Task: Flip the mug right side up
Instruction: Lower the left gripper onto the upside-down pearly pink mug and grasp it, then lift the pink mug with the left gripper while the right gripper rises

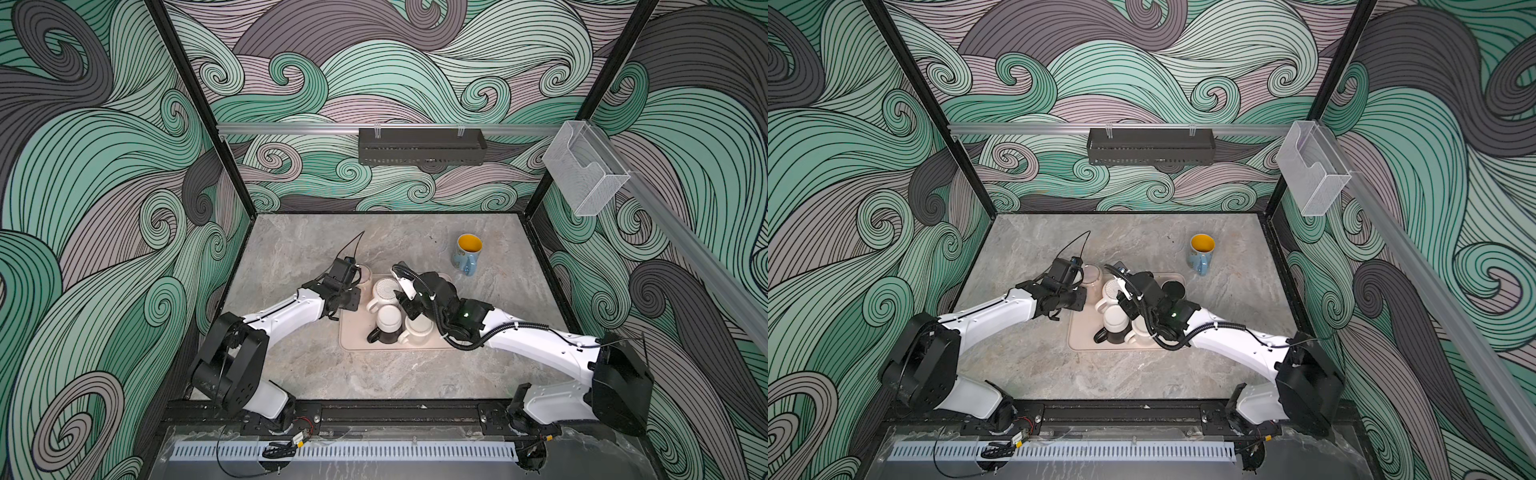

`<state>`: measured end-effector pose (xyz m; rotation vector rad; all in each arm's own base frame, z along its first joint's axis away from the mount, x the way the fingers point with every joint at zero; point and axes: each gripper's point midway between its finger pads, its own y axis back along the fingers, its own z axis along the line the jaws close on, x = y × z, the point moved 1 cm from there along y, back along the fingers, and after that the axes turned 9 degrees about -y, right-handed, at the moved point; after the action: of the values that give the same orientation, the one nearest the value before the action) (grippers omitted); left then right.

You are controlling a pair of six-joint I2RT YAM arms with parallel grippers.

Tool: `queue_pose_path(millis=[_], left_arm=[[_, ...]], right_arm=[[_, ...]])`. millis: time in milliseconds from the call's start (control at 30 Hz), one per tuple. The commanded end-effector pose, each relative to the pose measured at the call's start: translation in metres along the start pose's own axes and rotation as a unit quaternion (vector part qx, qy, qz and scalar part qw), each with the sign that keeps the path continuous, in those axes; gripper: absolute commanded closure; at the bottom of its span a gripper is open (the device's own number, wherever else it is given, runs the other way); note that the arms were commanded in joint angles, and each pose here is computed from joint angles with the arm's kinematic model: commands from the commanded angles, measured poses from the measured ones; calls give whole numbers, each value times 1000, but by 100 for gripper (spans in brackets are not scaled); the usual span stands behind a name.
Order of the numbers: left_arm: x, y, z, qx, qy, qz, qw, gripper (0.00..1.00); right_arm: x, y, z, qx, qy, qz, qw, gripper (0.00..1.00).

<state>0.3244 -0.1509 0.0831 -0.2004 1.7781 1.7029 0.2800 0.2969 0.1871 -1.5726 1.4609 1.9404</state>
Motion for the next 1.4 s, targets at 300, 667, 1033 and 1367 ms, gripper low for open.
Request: queue_pose_path(millis=[300,667,1033,1367], left_arm=[[-21,0,1,-9,-2,-18,1000,70],[-31,7,3,-14,10,-38,999,100],[-58,58,8,-7,31,-119,992,100],[-81,131,4,43,66,-225,971,100]], right_arm=[[-1,-2,1,2,3,-1,1000,54],[-1,-2,3,-5,-2,-2,1000,56],[-7,6,4,-16,-15,-16,1000,56],[-11,12,1,-11,-26,-29,999,57]])
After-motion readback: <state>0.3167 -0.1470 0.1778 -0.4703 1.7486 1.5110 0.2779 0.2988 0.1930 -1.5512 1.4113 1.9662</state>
